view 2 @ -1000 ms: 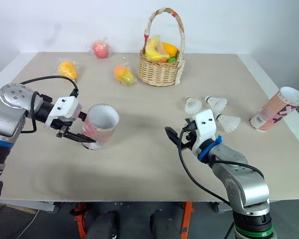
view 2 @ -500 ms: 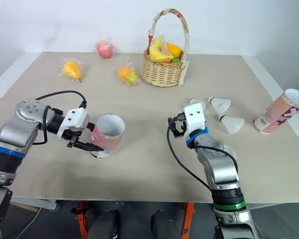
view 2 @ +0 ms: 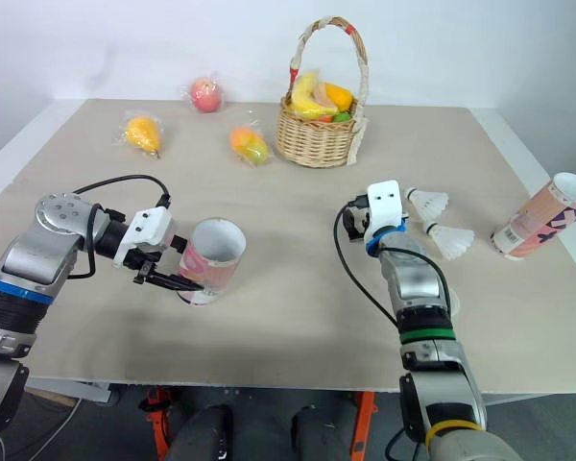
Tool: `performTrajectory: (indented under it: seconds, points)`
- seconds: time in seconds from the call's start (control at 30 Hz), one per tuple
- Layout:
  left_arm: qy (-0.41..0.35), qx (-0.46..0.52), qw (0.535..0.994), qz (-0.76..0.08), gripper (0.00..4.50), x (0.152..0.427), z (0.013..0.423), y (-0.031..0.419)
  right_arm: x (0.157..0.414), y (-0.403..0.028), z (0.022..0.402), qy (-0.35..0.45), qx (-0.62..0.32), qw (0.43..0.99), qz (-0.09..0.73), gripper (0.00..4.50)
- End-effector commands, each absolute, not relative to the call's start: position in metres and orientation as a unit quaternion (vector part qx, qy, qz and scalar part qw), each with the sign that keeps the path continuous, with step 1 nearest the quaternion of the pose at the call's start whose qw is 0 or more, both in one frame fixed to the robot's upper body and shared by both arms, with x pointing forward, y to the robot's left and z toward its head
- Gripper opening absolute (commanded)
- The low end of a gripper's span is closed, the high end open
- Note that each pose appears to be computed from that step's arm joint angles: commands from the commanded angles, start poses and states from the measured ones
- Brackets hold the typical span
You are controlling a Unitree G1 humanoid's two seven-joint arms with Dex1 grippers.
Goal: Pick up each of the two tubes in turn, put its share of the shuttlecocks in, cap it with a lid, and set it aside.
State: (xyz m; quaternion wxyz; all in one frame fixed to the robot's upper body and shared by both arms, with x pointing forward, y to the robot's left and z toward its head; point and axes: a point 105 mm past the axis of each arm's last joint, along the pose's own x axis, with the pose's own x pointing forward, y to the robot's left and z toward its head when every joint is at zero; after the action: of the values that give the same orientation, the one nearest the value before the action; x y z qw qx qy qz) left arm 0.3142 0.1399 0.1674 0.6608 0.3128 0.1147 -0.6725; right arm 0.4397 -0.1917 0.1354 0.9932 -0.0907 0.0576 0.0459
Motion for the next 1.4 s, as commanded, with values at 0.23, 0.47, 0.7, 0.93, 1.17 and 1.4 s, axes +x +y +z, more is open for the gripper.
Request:
performTrajectory:
  seconds: [0.23, 0.47, 0.7, 0.93, 1.17, 1.4]
  points:
    - [0.101, 0.322, 0.658, -0.673, 2.59, 0.312, 0.174, 0.136, 0.456, -0.200, 0.145, 0.034, -0.087, 0.995, 0.020, 4.50]
    - [0.103, 0.322, 0.656, -0.675, 2.54, 0.309, 0.174, 0.137, 0.464, -0.217, 0.152, 0.026, -0.083, 0.996, -0.019, 2.04]
    - [0.112, 0.329, 0.647, -0.678, 2.54, 0.306, 0.173, 0.139, 0.450, -0.176, 0.178, -0.052, -0.093, 0.986, 0.131, 0.04]
    - [0.115, 0.329, 0.642, -0.683, 2.54, 0.305, 0.173, 0.140, 0.367, -0.137, 0.247, -0.156, -0.118, 0.910, 0.365, 0.04]
    - [0.114, 0.329, 0.638, -0.687, 2.54, 0.308, 0.178, 0.137, 0.285, -0.118, 0.265, -0.119, -0.240, 0.787, 0.556, 0.04]
    - [0.109, 0.318, 0.634, -0.696, 2.54, 0.310, 0.180, 0.130, 0.271, -0.078, 0.246, -0.093, -0.319, 0.710, 0.621, 0.04]
